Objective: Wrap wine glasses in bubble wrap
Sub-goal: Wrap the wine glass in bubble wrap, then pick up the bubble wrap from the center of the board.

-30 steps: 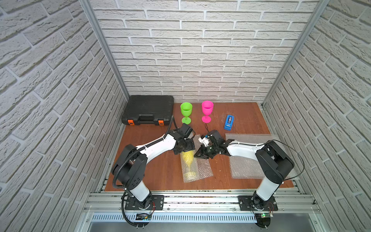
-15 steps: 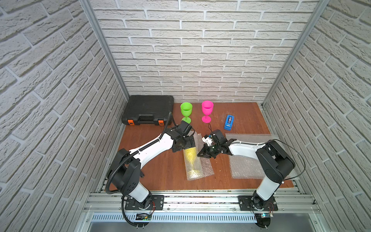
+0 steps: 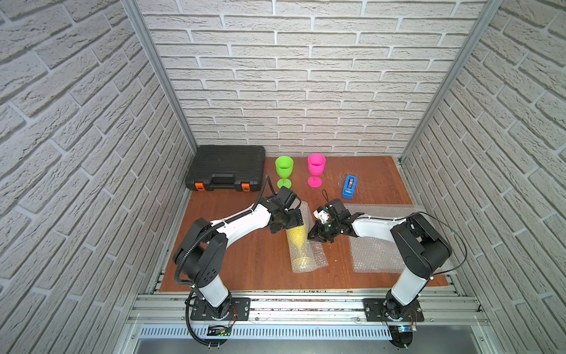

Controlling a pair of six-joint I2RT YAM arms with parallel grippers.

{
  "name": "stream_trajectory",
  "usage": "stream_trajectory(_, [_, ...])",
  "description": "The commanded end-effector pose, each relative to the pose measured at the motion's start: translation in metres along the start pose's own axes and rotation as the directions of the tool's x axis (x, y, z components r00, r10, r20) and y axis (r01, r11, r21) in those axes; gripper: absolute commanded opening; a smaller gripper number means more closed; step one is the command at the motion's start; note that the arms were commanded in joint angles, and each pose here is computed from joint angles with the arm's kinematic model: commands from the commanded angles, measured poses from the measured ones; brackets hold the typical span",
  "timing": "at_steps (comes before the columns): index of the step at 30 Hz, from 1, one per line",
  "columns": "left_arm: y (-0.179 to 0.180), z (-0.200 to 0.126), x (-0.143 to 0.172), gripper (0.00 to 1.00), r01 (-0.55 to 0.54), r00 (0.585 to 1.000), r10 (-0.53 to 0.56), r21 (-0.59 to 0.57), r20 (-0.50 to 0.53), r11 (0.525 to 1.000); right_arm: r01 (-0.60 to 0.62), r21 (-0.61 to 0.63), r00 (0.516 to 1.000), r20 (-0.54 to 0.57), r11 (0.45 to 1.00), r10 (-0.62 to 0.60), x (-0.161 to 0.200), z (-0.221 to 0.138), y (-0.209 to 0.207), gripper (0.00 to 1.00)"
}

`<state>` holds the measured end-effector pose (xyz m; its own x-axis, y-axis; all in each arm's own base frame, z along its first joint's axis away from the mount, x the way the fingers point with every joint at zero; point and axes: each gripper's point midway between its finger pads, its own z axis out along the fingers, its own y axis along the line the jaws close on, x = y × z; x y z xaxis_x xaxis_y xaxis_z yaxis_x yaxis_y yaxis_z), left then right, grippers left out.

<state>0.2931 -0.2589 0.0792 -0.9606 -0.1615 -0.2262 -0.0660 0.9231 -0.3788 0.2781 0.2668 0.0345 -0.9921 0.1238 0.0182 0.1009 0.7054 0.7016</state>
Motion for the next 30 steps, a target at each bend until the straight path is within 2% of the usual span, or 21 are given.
stream_trajectory(1, [0.008, 0.014, 0.005, 0.91, -0.01, 0.999, 0.009, -0.035, -0.031, 0.999, 0.018, 0.021, 1.0, 0.025, 1.0, -0.019, 0.001, -0.015, 0.001, 0.19])
stream_trajectory(8, [0.008, 0.024, 0.003, 0.87, -0.037, 0.999, 0.035, -0.046, -0.041, 0.998, 0.034, 0.164, 0.997, 0.062, 0.986, -0.045, 0.001, -0.043, -0.024, 0.38])
stream_trajectory(14, [0.011, 0.028, 0.003, 0.84, -0.07, 0.996, 0.066, -0.073, -0.053, 0.995, 0.079, 0.059, 0.996, 0.04, 0.995, -0.081, 0.008, -0.045, -0.007, 0.72])
stream_trajectory(16, [0.013, 0.029, 0.002, 0.84, -0.077, 0.996, 0.072, -0.082, -0.058, 0.994, 0.092, 0.026, 0.995, 0.022, 0.995, -0.093, 0.01, -0.043, -0.001, 0.78])
stream_trajectory(23, [0.017, 0.03, 0.001, 0.83, -0.104, 0.993, 0.097, -0.122, -0.066, 0.987, 0.118, -0.087, 0.992, -0.026, 0.989, -0.121, 0.014, -0.033, 0.015, 0.9])
stream_trajectory(27, [0.018, 0.031, 0.002, 0.83, -0.108, 0.992, 0.1, -0.127, -0.072, 0.986, 0.103, -0.072, 0.992, -0.061, 0.992, -0.107, 0.017, -0.022, 0.006, 0.91])
stream_trajectory(30, [0.019, 0.032, 0.002, 0.83, -0.113, 0.992, 0.103, -0.135, -0.072, 0.984, 0.093, -0.074, 0.991, -0.088, 0.993, -0.1, 0.022, -0.015, 0.001, 0.88])
